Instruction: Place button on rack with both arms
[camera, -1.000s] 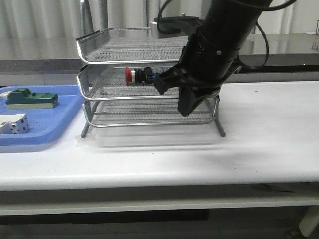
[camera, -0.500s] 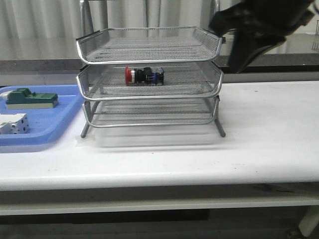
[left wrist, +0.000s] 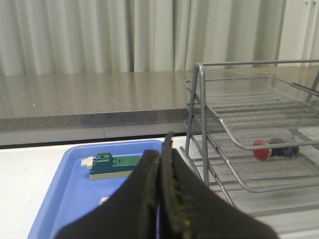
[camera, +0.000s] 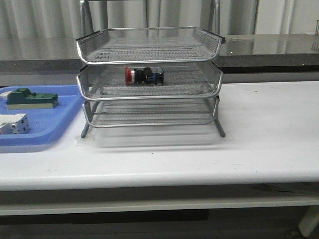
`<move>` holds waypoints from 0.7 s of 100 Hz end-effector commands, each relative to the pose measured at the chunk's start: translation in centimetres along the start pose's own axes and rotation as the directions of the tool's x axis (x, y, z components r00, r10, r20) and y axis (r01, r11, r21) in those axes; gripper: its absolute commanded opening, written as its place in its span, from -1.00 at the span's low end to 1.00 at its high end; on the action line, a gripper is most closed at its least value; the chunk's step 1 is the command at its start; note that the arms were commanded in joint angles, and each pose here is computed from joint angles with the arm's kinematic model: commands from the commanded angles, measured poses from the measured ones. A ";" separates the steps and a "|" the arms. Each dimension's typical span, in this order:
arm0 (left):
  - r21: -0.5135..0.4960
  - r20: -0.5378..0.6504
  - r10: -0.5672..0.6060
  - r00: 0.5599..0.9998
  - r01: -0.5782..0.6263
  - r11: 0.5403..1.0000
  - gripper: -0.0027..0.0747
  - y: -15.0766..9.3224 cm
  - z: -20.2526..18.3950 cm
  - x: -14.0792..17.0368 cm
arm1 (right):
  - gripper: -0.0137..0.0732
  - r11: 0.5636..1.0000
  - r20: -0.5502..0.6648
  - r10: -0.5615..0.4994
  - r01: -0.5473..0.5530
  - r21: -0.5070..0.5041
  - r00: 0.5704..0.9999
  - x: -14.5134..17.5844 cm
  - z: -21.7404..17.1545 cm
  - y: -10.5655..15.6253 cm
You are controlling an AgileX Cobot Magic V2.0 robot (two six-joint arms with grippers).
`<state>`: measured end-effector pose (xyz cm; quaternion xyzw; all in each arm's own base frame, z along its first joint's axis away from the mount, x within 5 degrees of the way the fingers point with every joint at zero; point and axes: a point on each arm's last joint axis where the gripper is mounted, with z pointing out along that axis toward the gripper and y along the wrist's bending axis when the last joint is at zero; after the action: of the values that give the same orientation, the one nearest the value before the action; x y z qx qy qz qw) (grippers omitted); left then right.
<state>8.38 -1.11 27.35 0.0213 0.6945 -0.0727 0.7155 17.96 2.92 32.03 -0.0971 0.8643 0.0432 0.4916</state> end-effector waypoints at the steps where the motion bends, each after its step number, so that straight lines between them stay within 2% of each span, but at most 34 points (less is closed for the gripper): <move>1: -0.028 0.085 -0.016 0.996 0.018 0.999 -0.98 0.2 0.0 -1.5 | -0.82 0.999 0.164 -0.001 -0.008 0.049 0.986 0.0 -2.5 -0.5; 36: -0.028 0.085 -0.016 0.996 0.018 0.999 -0.98 0.2 0.0 -1.5 | -0.82 0.996 0.321 -0.014 -0.015 0.088 0.947 5.4 -7.1 0.1; 70: -0.028 0.085 -0.016 0.996 0.018 0.999 -0.98 0.2 0.0 -1.5 | -0.82 0.996 0.356 -0.019 -0.013 0.089 0.934 6.2 -8.1 0.2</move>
<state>8.38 -1.11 27.35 0.0213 0.6945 -0.0727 0.7155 7.87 1.13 29.44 -0.0725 0.7910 0.0278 0.6069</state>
